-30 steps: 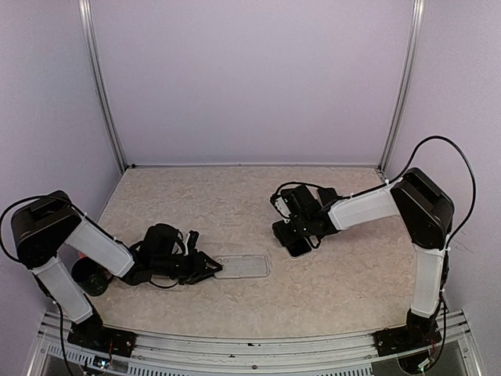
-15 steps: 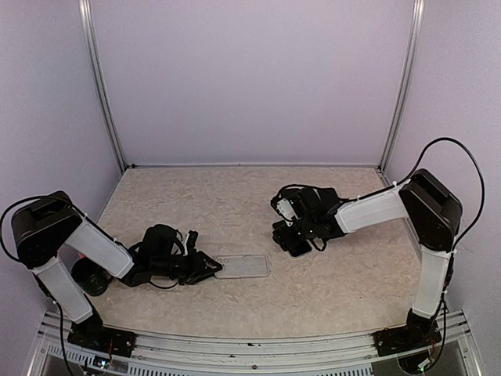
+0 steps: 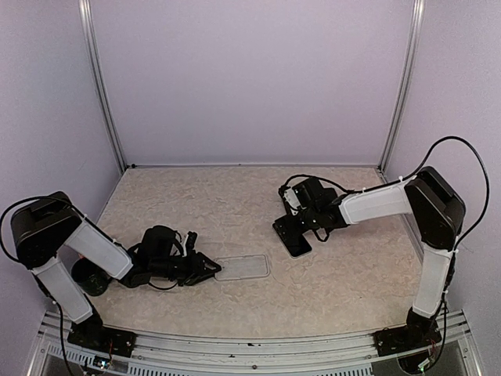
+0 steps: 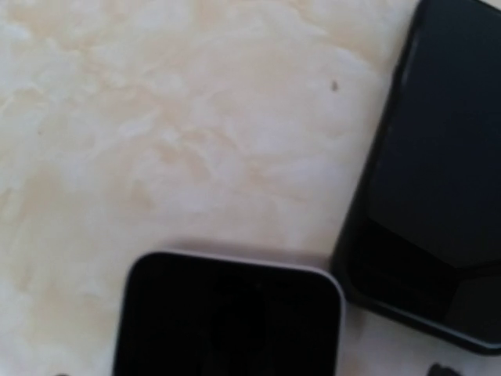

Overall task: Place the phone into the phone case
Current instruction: Pick up the phone at the center of the board.

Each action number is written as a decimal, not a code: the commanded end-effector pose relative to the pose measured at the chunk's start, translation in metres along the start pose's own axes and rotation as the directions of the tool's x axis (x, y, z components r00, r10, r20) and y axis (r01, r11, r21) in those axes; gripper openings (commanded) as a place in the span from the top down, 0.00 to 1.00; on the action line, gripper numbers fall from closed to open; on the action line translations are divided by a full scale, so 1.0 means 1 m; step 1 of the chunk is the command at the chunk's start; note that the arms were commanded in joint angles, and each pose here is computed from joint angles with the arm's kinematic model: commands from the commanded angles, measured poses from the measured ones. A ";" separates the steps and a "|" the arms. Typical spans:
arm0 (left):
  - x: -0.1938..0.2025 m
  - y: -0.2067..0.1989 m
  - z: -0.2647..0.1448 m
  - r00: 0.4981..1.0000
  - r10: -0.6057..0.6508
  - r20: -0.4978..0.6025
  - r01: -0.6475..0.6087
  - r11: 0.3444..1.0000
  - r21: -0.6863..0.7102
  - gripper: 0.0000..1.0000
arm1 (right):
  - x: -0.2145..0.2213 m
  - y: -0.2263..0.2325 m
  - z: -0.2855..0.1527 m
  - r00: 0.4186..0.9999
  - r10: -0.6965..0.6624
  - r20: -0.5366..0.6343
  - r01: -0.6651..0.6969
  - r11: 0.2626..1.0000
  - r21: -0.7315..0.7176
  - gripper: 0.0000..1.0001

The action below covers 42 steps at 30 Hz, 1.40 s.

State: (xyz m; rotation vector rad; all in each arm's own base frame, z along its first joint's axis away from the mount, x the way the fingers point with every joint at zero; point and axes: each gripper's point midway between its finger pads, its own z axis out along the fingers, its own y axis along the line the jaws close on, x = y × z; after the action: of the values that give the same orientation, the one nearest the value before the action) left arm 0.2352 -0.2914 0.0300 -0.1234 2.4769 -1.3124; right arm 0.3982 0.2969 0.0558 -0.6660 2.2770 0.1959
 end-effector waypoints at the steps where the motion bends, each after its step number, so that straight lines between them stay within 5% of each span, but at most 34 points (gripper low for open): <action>1: -0.006 -0.007 -0.004 1.000 0.016 0.021 -0.017 0.999 0.028 0.65 | 0.006 -0.003 0.007 0.998 0.057 -0.039 -0.059 0.997 -0.043 0.02; 19: -0.019 0.014 -0.007 0.997 -0.026 0.071 0.031 0.997 -0.071 0.63 | 0.033 0.009 0.032 0.988 0.015 -0.156 -0.026 0.997 -0.070 0.01; 25: -0.019 0.013 -0.006 0.997 -0.028 0.067 0.033 0.997 -0.072 0.61 | 0.048 0.016 0.034 0.982 -0.018 -0.190 0.003 0.997 -0.080 0.14; 29: -0.019 0.014 -0.007 0.997 -0.026 0.069 0.031 0.997 -0.076 0.60 | 0.041 0.023 0.024 0.989 -0.032 -0.145 0.014 0.992 -0.129 0.25; 42: -0.017 0.014 -0.011 0.997 -0.029 0.075 0.034 0.997 -0.072 0.60 | -0.013 0.070 -0.030 0.967 -0.215 0.134 0.247 0.913 -0.324 0.29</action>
State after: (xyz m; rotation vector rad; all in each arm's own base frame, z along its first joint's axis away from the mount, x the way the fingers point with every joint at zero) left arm 0.2491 -0.2781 0.0300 -0.2018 2.4640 -1.2392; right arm 0.3615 0.3214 0.0347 -0.9428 2.2824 0.3931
